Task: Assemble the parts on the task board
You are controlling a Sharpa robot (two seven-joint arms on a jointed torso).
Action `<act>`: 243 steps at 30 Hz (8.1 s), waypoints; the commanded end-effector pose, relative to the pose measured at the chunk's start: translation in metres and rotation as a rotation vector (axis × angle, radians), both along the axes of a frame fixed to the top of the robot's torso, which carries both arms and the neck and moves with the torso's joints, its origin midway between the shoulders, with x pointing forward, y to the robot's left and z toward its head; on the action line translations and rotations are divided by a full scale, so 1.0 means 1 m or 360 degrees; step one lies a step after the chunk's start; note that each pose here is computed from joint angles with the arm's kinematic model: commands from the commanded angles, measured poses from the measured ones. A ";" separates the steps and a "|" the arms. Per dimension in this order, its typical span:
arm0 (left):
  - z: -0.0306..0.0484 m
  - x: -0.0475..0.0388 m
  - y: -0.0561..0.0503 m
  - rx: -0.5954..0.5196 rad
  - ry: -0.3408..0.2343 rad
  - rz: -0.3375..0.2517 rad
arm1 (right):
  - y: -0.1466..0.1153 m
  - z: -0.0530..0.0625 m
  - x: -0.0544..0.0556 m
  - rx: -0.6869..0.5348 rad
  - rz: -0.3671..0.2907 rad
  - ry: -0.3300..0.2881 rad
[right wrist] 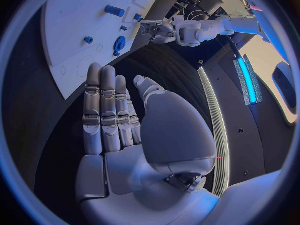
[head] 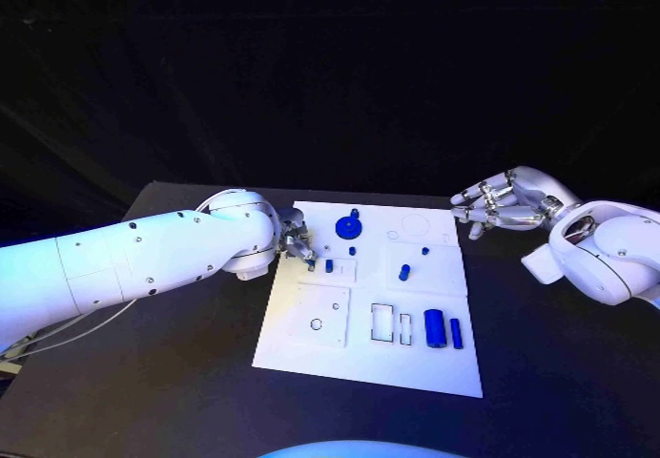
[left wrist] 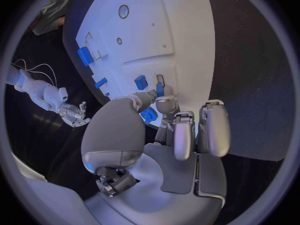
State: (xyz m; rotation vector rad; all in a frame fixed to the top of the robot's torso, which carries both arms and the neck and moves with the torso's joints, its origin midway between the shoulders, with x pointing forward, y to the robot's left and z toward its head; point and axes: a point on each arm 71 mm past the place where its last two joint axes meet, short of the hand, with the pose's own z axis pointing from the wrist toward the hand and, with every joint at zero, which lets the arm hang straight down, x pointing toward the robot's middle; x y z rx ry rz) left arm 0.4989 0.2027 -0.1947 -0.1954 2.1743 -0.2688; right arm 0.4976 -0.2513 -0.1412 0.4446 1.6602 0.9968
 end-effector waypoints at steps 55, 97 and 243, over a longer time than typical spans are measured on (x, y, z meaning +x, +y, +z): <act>-0.0039 -0.0046 -0.004 0.0069 0.0085 -0.0103 | 0.001 -0.002 -0.001 -0.0004 0.0025 0.0014; -0.0073 0.0024 0.000 0.0082 0.0117 -0.0059 | 0.000 -0.001 -0.002 0.0000 0.0017 0.0012; -0.0076 -0.0014 0.009 -0.0030 0.0119 0.0004 | 0.000 -0.002 -0.001 0.0002 0.0018 0.0019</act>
